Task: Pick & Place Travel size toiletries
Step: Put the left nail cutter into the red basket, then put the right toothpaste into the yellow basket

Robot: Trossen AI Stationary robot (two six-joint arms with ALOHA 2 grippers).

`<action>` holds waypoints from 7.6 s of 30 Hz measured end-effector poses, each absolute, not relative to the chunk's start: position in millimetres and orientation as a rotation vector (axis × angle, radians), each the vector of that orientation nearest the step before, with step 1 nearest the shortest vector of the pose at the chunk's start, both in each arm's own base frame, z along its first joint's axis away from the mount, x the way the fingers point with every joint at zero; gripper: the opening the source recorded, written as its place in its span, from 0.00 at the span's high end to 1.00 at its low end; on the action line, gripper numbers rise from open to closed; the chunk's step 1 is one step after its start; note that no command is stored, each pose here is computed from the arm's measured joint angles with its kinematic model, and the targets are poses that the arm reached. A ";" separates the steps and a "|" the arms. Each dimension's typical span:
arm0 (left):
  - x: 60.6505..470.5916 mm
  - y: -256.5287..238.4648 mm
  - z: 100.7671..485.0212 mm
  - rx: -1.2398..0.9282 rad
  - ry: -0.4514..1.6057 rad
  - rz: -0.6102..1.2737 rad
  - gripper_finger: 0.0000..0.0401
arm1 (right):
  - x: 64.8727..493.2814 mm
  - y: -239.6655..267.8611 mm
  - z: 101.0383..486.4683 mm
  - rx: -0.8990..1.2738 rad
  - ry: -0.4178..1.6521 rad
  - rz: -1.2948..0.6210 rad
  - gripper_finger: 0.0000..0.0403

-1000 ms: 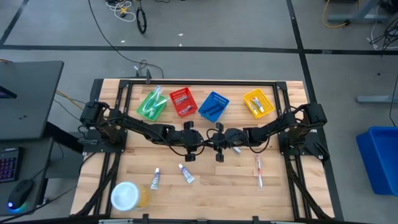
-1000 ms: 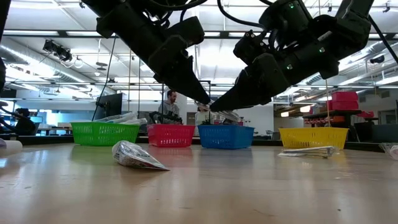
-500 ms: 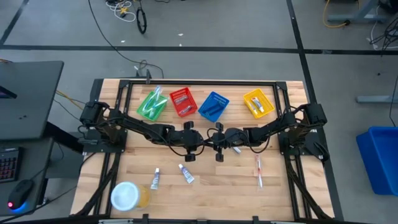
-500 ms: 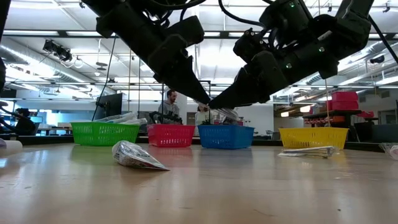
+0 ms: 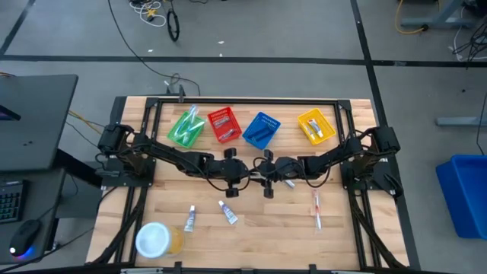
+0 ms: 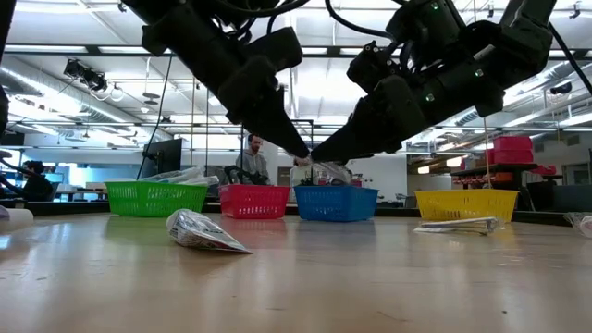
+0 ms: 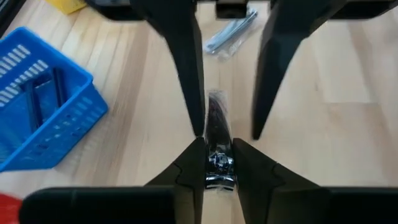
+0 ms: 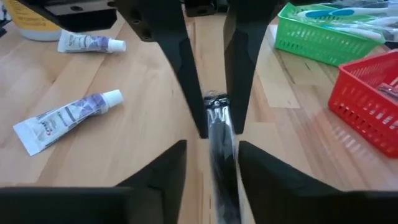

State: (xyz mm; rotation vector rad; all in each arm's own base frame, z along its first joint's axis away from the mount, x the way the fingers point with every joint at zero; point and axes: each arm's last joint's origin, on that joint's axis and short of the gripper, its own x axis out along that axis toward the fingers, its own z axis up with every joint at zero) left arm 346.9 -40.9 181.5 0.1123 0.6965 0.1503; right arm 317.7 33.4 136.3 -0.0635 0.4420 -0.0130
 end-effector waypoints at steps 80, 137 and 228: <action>309.1 37.9 261.6 0.028 0.659 0.693 0.65 | 279.2 24.8 164.4 0.079 0.657 -0.318 0.44; 260.6 -13.3 211.9 -0.108 0.359 0.002 0.67 | 256.3 42.0 224.2 0.140 0.697 -0.232 0.43; 349.8 -30.4 166.4 0.133 0.598 0.023 0.79 | 305.0 48.2 153.3 0.012 0.523 -0.136 0.68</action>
